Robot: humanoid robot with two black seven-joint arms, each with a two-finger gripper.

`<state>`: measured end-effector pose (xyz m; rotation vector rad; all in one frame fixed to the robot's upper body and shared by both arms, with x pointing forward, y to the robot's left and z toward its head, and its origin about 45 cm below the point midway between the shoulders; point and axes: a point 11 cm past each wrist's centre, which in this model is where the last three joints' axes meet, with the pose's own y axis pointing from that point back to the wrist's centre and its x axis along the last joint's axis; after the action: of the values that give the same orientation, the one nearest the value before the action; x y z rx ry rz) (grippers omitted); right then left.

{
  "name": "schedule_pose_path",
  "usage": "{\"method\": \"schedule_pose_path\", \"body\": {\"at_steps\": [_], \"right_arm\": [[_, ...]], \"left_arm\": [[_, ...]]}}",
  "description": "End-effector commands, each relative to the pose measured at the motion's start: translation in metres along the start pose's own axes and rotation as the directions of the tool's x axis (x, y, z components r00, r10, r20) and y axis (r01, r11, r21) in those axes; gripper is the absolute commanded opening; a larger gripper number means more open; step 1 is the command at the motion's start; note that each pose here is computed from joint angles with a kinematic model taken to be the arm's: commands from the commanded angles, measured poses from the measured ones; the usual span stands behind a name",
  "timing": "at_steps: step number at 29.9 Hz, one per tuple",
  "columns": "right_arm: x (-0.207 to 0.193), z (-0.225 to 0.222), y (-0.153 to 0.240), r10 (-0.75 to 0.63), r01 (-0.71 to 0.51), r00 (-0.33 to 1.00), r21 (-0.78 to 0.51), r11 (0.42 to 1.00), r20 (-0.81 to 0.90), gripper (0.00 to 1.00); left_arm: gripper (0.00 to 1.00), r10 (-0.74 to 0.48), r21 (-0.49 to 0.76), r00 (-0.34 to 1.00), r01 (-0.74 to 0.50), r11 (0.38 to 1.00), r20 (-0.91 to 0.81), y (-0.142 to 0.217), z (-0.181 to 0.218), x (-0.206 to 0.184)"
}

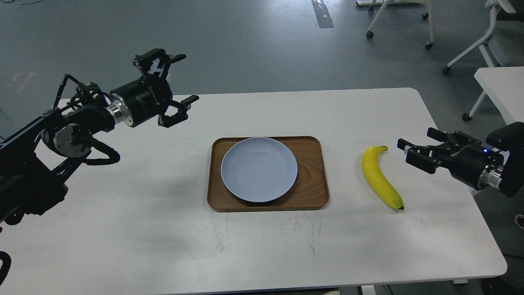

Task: Place banana on plate with both arms
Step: 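Lower the right gripper to the yellow banana and close on it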

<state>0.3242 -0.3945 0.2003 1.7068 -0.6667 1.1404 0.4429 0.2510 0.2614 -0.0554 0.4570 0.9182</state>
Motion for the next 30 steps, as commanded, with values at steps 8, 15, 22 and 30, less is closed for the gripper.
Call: {"method": "schedule_pose_path", "body": {"at_steps": [8, 15, 22, 30], "right_arm": [[-0.008, 0.009, -0.007, -0.013, 0.013, 1.0, -0.027, 1.0, -0.016, 0.99], [-0.029, 0.011, -0.009, -0.073, 0.072, 0.996, -0.025, 0.997, -0.049, 0.99], [-0.052, -0.009, -0.03, -0.096, 0.096, 0.995, 0.016, 0.995, -0.018, 0.98], [-0.07, -0.024, -0.051, -0.112, 0.112, 0.994, 0.035, 0.993, -0.003, 0.97]], "left_arm": [[0.99, 0.006, 0.006, 1.0, -0.006, 1.0, -0.005, 0.002, -0.004, 0.002], [0.99, 0.008, 0.006, 1.0, -0.008, 1.0, -0.002, 0.003, -0.004, 0.003], [0.99, 0.008, 0.006, 1.0, -0.008, 1.0, -0.002, 0.003, -0.004, 0.003], [0.99, 0.012, 0.007, 1.0, -0.012, 1.0, 0.002, 0.005, -0.003, 0.005]]}}
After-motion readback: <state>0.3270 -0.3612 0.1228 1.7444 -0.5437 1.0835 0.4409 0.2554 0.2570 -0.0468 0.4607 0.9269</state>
